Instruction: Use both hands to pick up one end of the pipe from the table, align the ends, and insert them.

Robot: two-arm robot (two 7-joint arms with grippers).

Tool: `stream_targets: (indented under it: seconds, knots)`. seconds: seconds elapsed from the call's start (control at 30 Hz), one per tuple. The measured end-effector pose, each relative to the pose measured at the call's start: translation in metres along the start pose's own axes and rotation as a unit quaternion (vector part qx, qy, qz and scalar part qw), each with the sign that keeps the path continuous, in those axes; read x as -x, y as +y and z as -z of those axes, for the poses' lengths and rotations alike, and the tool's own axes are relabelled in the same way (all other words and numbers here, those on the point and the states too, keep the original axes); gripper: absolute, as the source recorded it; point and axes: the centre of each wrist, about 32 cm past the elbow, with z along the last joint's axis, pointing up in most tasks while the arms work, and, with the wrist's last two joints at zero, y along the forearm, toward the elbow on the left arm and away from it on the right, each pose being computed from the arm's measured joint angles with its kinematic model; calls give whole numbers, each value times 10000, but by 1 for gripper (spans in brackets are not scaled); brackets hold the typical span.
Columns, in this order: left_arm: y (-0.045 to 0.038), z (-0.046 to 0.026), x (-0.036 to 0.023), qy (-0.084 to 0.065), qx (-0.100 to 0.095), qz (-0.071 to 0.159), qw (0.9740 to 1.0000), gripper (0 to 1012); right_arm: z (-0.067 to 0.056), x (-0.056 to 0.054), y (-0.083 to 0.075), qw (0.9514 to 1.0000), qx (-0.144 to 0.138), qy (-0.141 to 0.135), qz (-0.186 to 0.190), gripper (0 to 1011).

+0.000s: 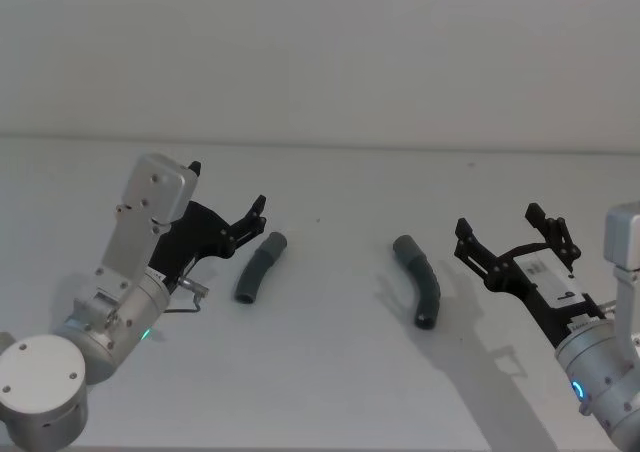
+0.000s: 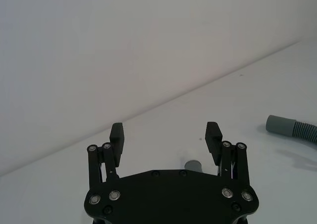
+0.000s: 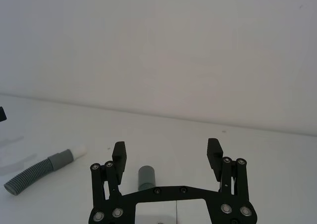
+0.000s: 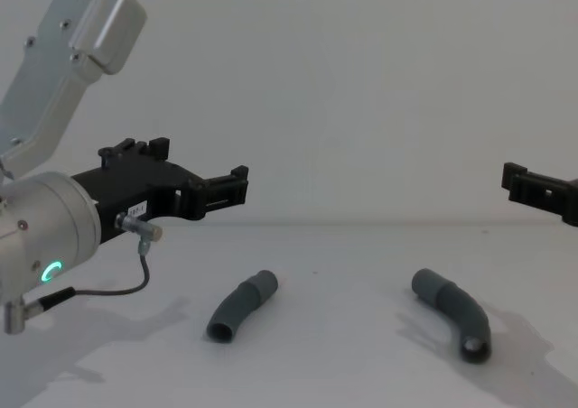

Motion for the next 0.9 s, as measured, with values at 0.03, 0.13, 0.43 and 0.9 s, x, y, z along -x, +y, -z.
stream_targets:
  seconds: [0.03,0.13,0.43,0.9]
  knots:
    - [-1,-1,0,1,-7,0,10000,1000,0,0,0,10000,0,0,0,1001]
    - [-6,-13,2,8,-62,10,10000,1000,0,0,0,10000,0,0,0,1001]
    - [-45,-109,-2,125,-430,193,9988,1000,0,0,0,10000,0,0,0,1001]
    - [-161,-317,-37,283,-1300,738,9884,1000,0,0,0,10000,-1,0,0,1001]
